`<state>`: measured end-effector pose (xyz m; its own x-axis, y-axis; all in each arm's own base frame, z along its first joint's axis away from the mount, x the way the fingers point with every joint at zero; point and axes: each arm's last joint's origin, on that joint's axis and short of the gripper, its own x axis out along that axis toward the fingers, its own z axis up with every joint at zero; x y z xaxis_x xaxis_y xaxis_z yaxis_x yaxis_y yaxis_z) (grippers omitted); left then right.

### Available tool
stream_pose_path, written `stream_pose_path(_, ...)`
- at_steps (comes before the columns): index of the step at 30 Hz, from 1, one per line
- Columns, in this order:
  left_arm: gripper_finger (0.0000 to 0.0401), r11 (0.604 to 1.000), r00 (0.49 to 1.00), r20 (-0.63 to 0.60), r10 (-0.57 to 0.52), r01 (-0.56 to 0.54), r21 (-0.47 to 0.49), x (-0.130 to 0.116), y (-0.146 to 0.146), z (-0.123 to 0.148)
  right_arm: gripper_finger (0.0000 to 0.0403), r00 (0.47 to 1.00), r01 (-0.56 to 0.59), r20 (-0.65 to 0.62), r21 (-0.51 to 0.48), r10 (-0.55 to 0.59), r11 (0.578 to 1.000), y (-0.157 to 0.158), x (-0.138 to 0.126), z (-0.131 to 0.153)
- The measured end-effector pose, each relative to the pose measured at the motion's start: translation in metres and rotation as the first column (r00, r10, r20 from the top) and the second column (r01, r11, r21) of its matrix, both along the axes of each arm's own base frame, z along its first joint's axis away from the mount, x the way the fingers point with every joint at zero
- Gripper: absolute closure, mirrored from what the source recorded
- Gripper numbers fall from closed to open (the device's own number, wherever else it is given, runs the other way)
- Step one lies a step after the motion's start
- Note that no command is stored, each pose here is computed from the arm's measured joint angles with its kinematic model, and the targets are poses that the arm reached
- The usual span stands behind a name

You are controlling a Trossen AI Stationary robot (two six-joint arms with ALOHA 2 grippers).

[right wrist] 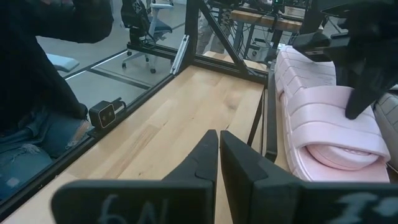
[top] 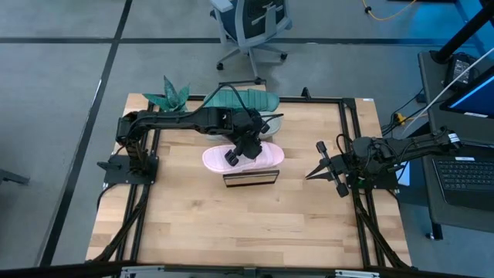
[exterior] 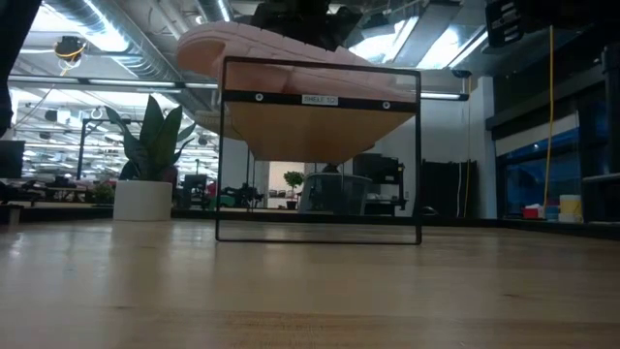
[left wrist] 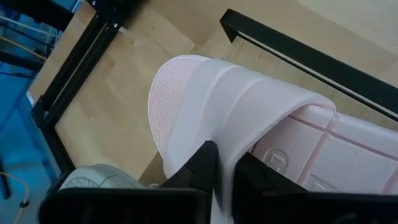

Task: Pick and place slippers onto the shelf
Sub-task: Put the pink pair of slippers on the shelf

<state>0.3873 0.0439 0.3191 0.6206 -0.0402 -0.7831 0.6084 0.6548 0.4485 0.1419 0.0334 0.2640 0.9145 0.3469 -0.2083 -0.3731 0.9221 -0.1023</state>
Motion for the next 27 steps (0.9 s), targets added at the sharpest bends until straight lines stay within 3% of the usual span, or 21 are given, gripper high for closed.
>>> stream_pose_path(11,0.0305,0.999,0.999,0.015,0.031,-0.031,-0.017,0.0012,0.0006,0.001,0.0382,1.0,0.0,0.0,0.0,0.0,1.0,0.0,0.0,0.0)
stream_pose_path(18,0.0265,0.997,0.998,0.013,0.067,-0.068,0.029,0.0007,0.002,0.0014,0.0382,1.0,0.0,0.0,0.0,0.0,1.0,0.0,0.0,0.0)
stream_pose_path(27,0.0255,0.995,1.0,-0.013,-0.011,0.012,0.094,-0.0009,-0.002,0.0004,0.0382,1.0,0.0,0.0,0.0,0.0,1.0,0.0,0.0,0.0)
